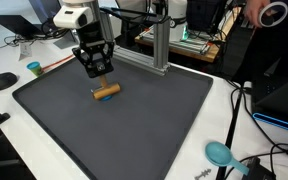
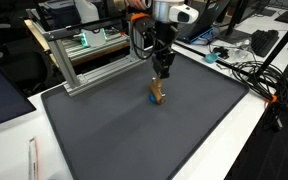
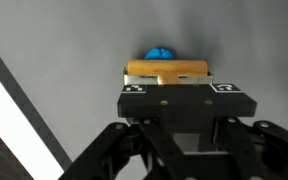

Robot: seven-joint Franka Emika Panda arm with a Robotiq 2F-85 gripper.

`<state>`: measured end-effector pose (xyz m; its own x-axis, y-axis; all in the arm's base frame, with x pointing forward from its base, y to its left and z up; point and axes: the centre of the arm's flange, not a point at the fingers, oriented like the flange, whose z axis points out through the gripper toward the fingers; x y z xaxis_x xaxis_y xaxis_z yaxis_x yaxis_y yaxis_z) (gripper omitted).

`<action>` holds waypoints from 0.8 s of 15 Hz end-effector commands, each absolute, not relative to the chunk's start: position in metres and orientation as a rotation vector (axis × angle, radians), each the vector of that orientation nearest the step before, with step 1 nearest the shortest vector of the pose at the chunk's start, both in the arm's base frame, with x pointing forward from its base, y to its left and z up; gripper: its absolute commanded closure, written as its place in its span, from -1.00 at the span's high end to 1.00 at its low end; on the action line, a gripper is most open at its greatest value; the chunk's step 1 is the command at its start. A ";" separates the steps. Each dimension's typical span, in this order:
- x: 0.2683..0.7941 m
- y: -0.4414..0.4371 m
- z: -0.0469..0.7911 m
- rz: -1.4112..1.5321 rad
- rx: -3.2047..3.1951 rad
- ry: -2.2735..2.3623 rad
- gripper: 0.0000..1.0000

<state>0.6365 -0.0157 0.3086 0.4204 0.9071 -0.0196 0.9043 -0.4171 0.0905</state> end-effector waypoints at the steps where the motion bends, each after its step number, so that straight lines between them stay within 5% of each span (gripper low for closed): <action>1: 0.645 -0.027 0.266 -0.058 2.544 1.682 -0.55; 12: 0.646 -0.022 0.263 -0.169 2.451 1.746 -0.55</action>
<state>0.6412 -0.0079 0.3076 0.3579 0.9288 -0.0964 0.9326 -0.3504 0.0864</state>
